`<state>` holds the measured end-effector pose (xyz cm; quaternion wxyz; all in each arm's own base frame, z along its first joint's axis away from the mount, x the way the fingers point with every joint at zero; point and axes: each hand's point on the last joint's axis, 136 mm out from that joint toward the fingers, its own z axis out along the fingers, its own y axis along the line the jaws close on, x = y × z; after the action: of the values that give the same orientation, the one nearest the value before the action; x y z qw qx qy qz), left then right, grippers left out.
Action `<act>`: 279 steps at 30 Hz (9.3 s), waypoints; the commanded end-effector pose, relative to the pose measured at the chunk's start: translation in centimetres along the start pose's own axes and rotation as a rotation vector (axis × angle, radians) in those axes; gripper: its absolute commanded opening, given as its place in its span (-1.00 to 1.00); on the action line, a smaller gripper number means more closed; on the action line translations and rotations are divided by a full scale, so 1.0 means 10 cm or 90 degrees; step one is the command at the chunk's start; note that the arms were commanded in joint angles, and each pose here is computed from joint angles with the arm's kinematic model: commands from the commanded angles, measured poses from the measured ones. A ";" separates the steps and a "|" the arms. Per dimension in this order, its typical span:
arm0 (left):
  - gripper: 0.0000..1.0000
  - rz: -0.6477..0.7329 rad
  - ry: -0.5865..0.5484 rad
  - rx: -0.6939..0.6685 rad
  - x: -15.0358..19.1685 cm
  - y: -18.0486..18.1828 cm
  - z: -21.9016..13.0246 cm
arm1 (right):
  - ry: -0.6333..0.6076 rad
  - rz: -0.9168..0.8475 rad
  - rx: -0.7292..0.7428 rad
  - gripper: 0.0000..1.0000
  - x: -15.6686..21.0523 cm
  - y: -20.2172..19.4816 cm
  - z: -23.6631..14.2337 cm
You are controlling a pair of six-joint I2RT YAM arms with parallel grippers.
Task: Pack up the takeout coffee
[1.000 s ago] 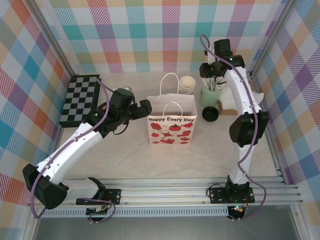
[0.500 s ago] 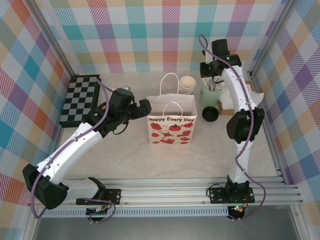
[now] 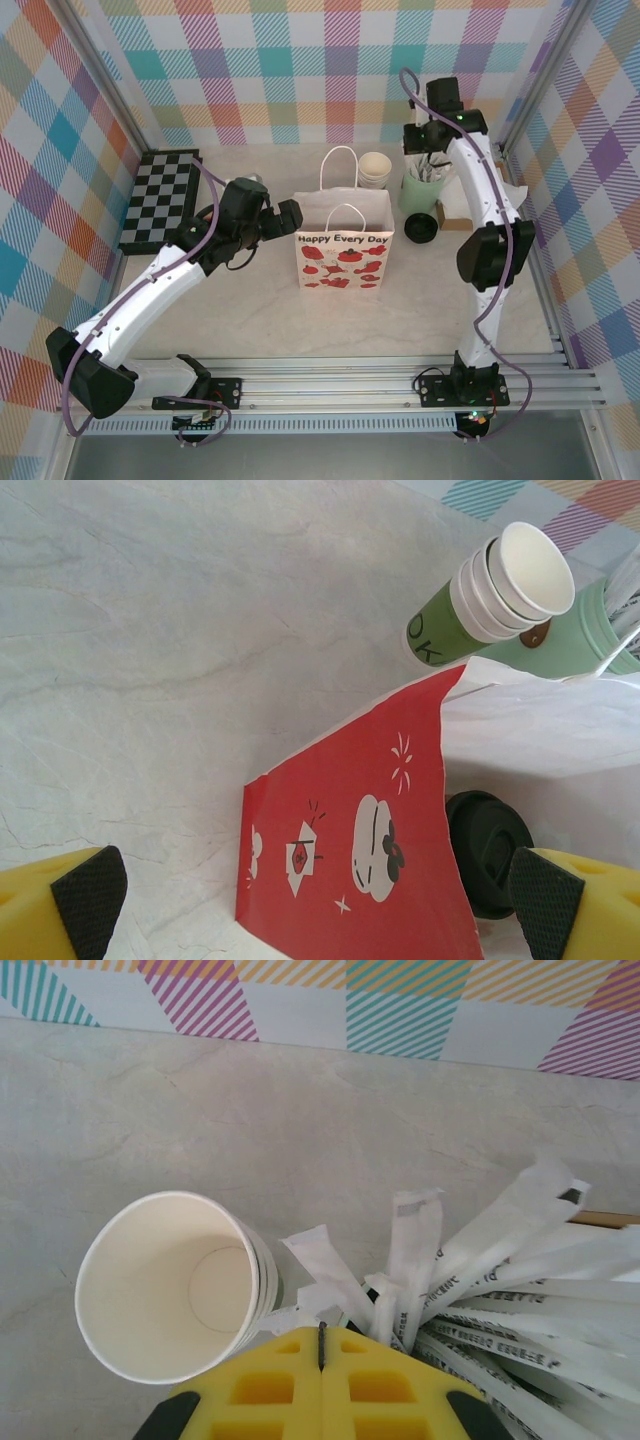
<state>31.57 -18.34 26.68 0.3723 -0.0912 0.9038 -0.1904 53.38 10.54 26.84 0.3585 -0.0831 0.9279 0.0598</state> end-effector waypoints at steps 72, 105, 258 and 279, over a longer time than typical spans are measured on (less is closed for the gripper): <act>1.00 -0.156 -0.005 0.166 -0.26 -0.32 0.05 | -0.021 0.113 -0.525 -1.00 0.80 2.37 -1.78; 1.00 -0.116 -0.093 0.051 -0.32 0.12 0.07 | -0.067 0.429 -0.037 1.00 1.27 -0.52 -1.55; -0.98 1.080 0.096 0.642 0.10 -1.30 -0.42 | -0.187 -0.375 -0.487 0.46 1.06 1.87 -2.77; -0.95 1.075 0.028 0.648 -0.07 -1.33 -0.64 | -0.074 -0.327 -0.666 -0.98 1.06 2.25 -2.59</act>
<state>28.72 -29.37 33.88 0.3249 0.7580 0.5130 -0.2382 26.63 27.14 37.60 0.3198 -0.4656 0.7255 0.3932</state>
